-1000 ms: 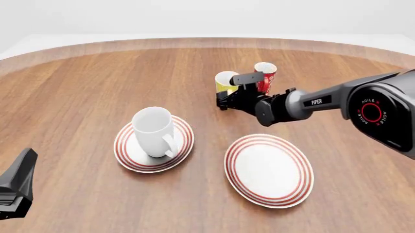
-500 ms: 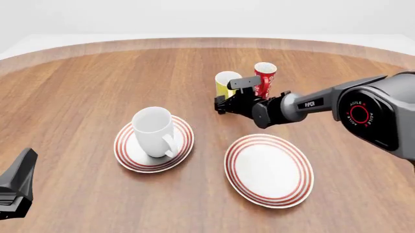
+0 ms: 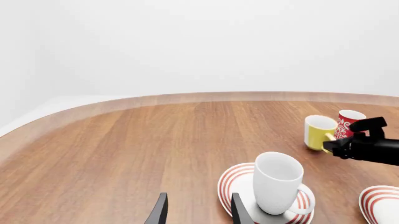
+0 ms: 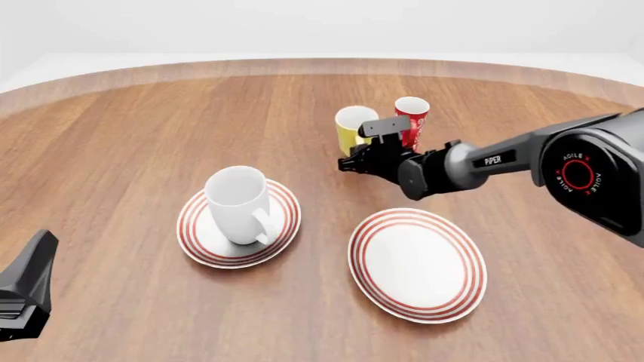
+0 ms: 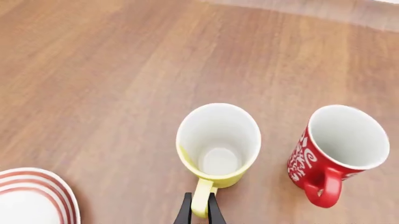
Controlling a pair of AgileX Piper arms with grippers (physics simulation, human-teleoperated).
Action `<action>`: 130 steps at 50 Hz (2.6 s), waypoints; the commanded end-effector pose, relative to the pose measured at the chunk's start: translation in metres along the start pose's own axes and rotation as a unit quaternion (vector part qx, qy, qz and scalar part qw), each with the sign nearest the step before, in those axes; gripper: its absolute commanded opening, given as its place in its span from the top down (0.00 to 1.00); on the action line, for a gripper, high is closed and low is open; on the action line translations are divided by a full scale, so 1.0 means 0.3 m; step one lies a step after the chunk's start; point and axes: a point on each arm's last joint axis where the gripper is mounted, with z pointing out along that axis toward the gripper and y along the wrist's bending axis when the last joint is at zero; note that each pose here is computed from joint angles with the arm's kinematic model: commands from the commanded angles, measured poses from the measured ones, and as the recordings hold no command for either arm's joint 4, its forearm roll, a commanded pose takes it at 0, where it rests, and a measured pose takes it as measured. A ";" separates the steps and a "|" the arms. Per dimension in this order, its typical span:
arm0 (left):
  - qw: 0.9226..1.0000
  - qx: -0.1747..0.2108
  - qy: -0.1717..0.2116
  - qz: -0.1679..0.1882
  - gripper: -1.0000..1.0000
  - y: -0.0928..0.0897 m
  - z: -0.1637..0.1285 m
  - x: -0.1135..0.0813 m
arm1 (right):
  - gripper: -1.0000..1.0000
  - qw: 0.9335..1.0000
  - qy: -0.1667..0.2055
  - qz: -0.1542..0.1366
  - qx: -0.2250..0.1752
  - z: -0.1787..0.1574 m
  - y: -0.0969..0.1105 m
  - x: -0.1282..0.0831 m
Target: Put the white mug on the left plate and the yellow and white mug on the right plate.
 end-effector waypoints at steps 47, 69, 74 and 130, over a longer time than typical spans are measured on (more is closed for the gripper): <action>1.000 0.000 0.000 0.000 0.00 0.000 0.000 0.000 | 1.00 0.996 -0.084 -0.007 -0.022 -0.489 0.041 -0.040; 1.000 0.000 0.000 0.000 0.00 0.000 0.000 0.000 | 1.00 0.996 -0.091 -0.008 -0.023 -0.714 0.033 -0.020; 1.000 0.000 0.000 0.000 0.00 0.000 0.000 0.000 | 1.00 0.995 -0.094 -0.003 -0.023 -0.755 0.028 -0.003; 1.000 0.000 0.000 0.000 0.00 0.000 0.000 0.000 | 1.00 0.995 -0.091 -0.022 -0.046 -1.094 0.026 0.199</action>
